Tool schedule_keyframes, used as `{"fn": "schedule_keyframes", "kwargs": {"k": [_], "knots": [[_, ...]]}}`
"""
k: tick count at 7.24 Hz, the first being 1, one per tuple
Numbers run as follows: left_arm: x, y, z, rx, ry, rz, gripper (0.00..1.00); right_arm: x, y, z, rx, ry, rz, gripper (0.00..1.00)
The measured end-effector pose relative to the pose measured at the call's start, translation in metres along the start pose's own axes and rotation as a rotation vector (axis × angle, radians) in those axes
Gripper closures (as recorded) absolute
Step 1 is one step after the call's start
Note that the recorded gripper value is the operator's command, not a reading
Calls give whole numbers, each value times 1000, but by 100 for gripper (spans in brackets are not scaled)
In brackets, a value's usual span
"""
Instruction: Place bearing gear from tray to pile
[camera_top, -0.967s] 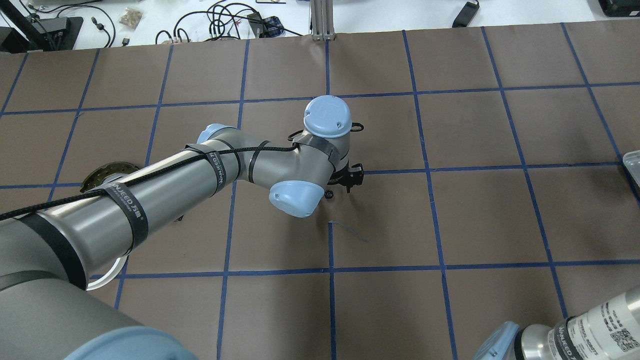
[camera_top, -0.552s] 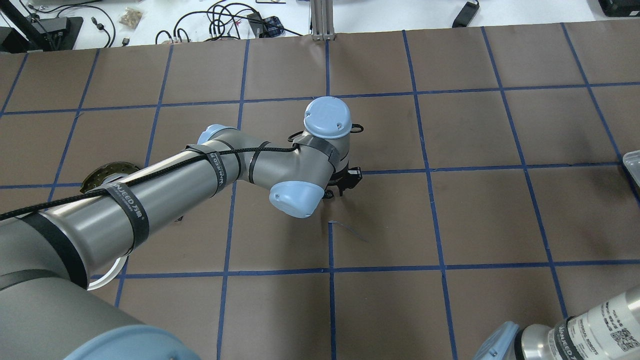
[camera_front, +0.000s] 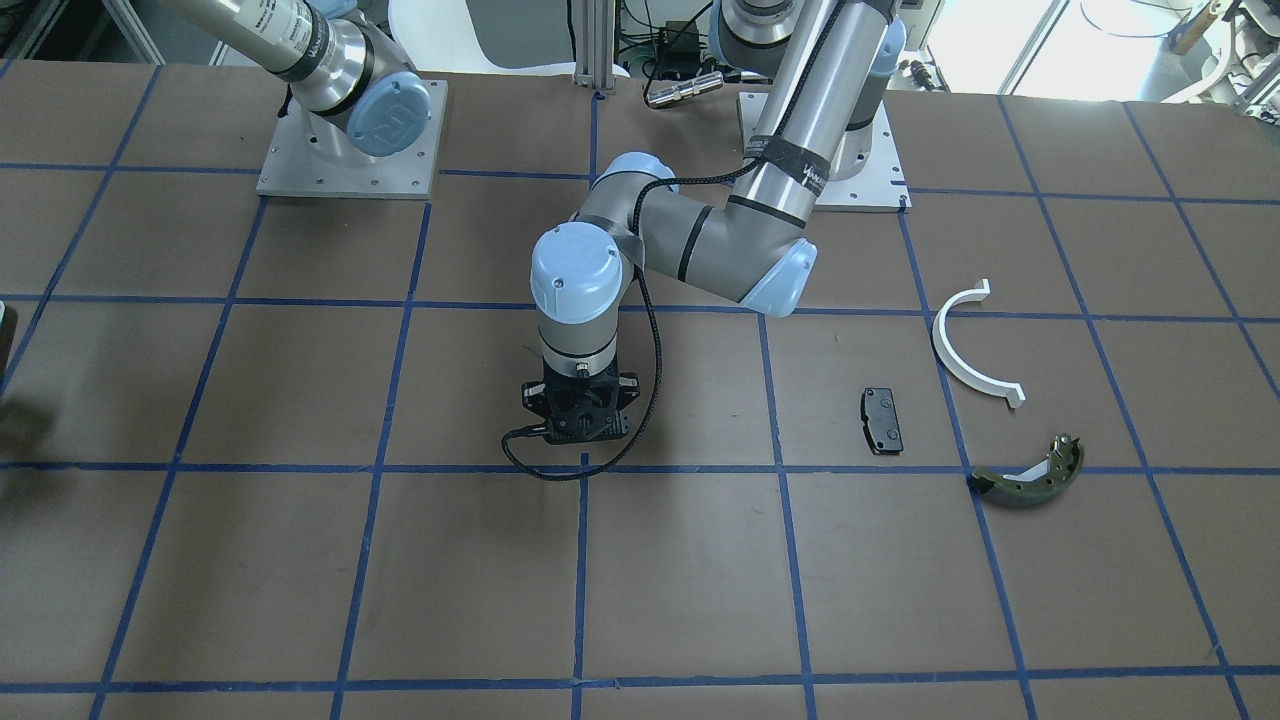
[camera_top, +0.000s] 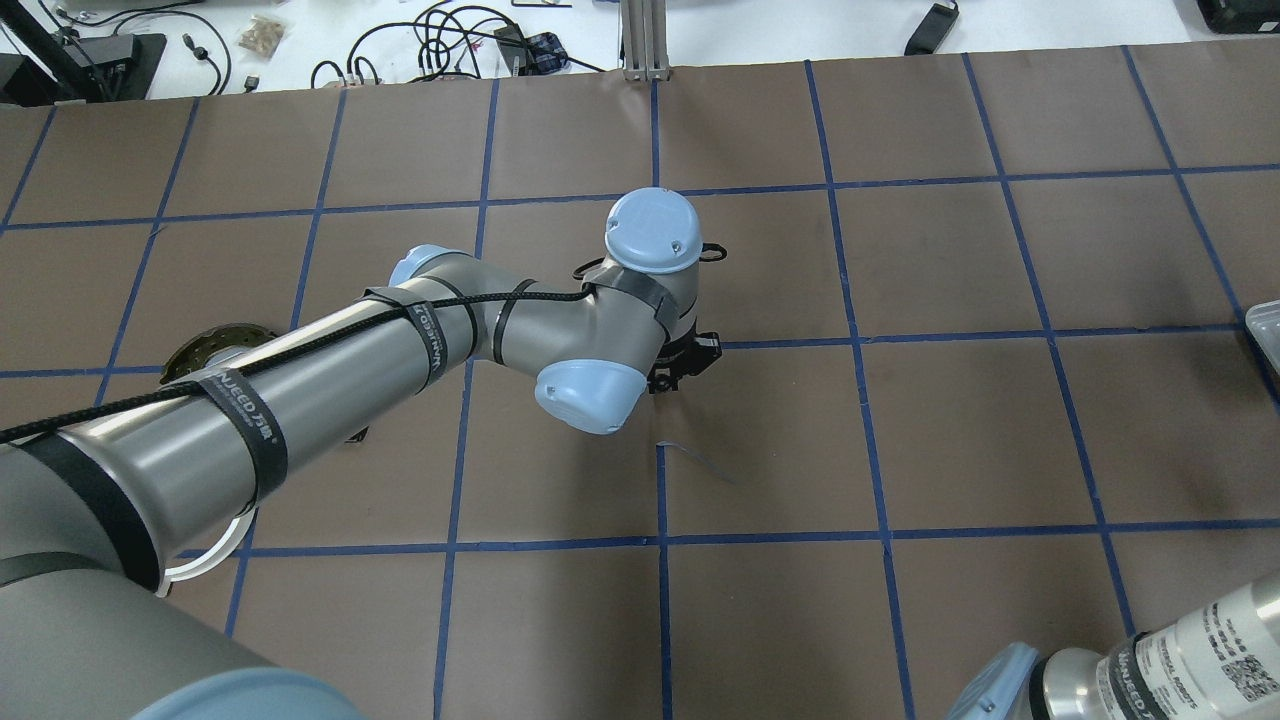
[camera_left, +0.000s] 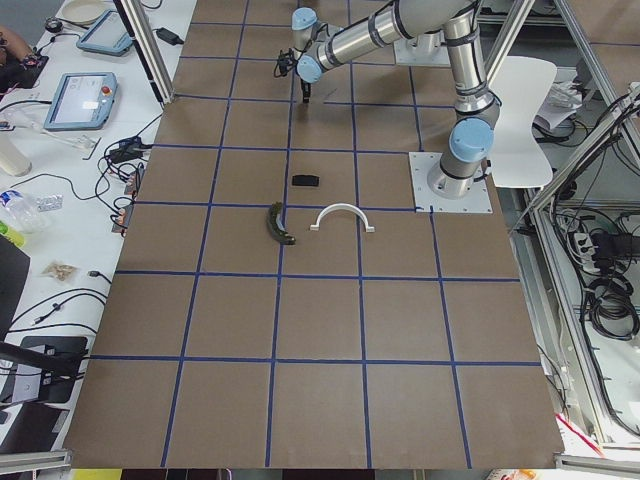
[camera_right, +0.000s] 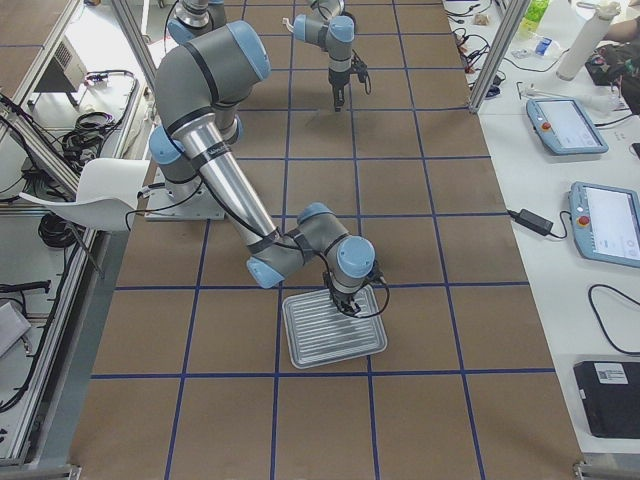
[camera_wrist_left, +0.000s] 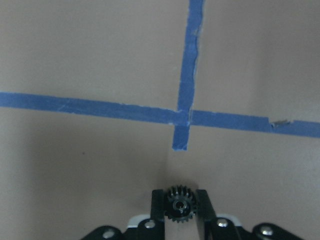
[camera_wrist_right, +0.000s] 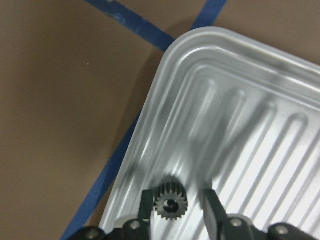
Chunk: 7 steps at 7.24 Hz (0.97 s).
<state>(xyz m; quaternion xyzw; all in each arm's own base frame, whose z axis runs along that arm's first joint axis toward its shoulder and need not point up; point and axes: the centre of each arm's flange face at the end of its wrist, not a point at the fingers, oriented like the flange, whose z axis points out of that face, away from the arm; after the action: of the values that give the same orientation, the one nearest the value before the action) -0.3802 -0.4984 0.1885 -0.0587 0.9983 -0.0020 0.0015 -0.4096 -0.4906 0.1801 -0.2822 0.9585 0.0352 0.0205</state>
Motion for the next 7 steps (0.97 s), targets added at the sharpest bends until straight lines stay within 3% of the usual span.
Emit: {"fn": "schedule_keyframes", "kwargs": {"k": [4, 6, 7], "knots": [[-61, -26, -41, -27, -65, 23, 100, -1, 3, 0, -31, -6, 94, 83], [-125, -38, -51, -92, -135, 55, 100, -2, 4, -1, -44, -10, 120, 83], [-163, -44, -56, -114, -140, 95, 100, -3, 4, -7, -48, 1, 138, 84]]}}
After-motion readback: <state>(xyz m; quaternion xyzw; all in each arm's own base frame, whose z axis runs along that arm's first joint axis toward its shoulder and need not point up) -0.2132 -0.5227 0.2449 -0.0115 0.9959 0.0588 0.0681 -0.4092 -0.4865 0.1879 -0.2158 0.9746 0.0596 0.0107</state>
